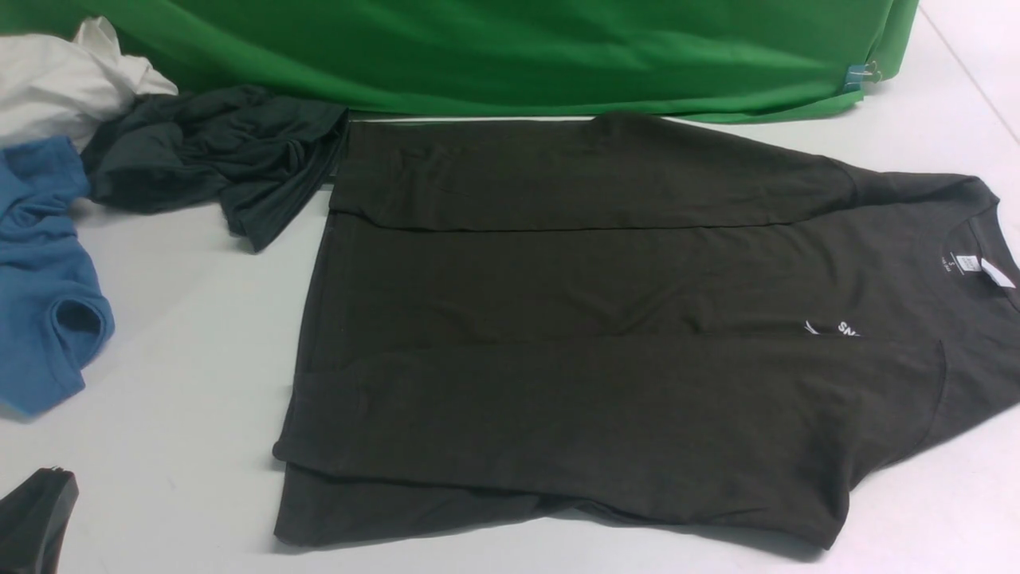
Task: Fold a long-sleeved shirt on a white desktop.
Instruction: 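Grasp the left edge of the dark T-shirt lying flat on the table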
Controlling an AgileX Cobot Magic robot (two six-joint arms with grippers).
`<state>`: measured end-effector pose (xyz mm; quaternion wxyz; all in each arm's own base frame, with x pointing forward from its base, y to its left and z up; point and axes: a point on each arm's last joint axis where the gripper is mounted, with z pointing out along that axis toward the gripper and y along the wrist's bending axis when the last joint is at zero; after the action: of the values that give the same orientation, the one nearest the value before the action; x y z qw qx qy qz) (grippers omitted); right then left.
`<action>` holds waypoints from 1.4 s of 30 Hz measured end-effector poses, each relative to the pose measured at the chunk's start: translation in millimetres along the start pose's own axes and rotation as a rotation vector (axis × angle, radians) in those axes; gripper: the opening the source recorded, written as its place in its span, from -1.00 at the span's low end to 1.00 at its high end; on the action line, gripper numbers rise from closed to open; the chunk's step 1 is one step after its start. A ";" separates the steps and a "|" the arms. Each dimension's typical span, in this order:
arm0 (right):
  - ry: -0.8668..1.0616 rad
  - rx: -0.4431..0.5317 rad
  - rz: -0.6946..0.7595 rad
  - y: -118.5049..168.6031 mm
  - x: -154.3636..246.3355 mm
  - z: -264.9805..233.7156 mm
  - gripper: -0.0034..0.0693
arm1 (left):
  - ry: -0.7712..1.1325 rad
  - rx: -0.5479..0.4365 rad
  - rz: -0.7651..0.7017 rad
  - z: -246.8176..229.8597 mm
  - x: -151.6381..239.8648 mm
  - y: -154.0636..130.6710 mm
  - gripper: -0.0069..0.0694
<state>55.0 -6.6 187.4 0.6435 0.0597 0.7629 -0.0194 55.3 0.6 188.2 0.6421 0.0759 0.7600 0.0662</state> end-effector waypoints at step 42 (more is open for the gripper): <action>-0.707 -0.228 0.363 7.5 -62.4 -24.3 -0.24 | -0.774 -0.066 -0.162 -26.1 -62.8 10.8 -0.72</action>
<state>42.3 -0.7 253.3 0.8613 0.1113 0.4694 0.1598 40.2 -1.4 255.4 0.8864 0.0142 0.4627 0.0061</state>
